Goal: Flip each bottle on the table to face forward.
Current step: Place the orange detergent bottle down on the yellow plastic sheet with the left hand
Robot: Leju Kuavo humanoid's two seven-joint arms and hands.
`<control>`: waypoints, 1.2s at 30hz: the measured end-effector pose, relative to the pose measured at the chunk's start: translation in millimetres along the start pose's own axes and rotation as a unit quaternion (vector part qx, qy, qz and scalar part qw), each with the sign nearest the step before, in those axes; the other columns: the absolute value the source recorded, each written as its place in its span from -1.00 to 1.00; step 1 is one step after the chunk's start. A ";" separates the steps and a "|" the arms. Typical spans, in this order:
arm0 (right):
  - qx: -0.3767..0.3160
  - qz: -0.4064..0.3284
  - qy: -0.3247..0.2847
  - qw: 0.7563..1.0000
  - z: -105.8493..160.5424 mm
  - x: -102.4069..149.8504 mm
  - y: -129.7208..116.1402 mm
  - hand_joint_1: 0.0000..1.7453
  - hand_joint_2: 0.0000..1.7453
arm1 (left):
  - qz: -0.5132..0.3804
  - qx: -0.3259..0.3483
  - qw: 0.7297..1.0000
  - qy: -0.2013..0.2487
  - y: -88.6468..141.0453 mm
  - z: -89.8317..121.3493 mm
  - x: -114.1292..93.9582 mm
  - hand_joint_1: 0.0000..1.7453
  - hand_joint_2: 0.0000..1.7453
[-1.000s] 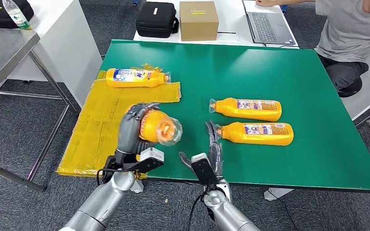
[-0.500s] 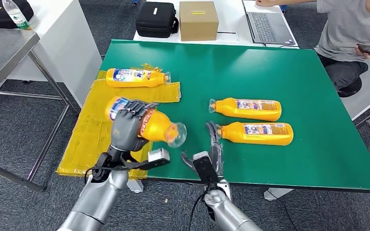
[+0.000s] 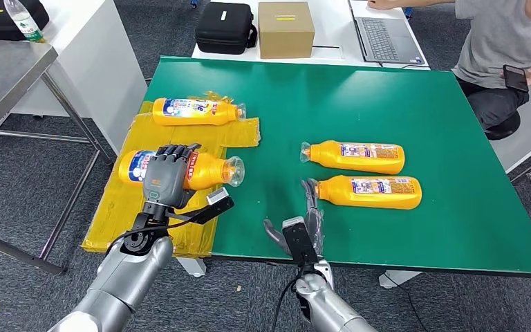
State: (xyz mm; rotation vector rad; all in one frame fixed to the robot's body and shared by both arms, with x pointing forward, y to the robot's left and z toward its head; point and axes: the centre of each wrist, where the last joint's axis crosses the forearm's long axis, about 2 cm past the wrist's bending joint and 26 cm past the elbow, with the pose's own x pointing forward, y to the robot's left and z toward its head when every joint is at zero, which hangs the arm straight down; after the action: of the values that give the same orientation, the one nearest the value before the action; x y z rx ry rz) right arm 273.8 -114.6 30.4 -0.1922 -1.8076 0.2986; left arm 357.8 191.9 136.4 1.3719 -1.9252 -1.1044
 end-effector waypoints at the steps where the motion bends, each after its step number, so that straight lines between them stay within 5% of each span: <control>1: 0.000 0.000 0.000 1.000 0.1 -0.2 0.0 -1.00 1.00 | -0.001 -0.001 1.000 -0.001 -0.5 0.3 -0.5 1.00 1.00; 6: -0.003 -0.003 0.007 1.000 0.8 -1.2 -0.4 -1.00 1.00 | -0.008 -0.030 0.999 0.032 -6.9 0.9 -1.3 1.00 1.00; 10: -0.008 -0.008 0.016 1.000 2.0 -3.3 -1.9 -1.00 1.00 | -0.030 -0.124 0.990 0.059 -21.2 2.1 -3.9 1.00 1.00; 19: -0.008 0.004 0.009 1.000 3.0 -6.1 -7.0 -1.00 1.00 | -0.095 -0.353 0.931 0.027 -45.1 -4.6 -10.4 1.00 1.00; 26: -0.001 0.008 -0.012 1.000 -0.7 -3.4 -9.8 -1.00 1.00 | -0.118 -0.418 0.900 0.014 -46.5 -18.5 -12.1 1.00 1.00; 27: -0.001 0.007 -0.013 1.000 -0.9 -3.2 -9.9 -1.00 1.00 | -0.119 -0.424 0.898 0.012 -46.9 -18.5 -12.1 0.92 1.00; 31: -0.001 0.008 -0.017 1.000 -1.8 -2.4 -10.1 -1.00 1.00 | -0.113 -0.425 0.898 0.007 -48.4 -16.6 -10.9 -0.94 1.00; 36: -0.003 0.010 -0.018 1.000 -2.1 -2.1 -10.3 -1.00 1.00 | -0.101 -0.392 0.914 0.004 -50.1 -11.7 -6.5 -1.00 1.00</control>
State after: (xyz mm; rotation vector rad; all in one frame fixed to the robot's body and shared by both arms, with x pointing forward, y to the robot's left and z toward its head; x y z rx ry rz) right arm 276.6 -124.9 32.1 -0.2101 -1.8439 0.3131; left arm 394.7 186.7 100.4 1.0984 -1.1086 -1.7110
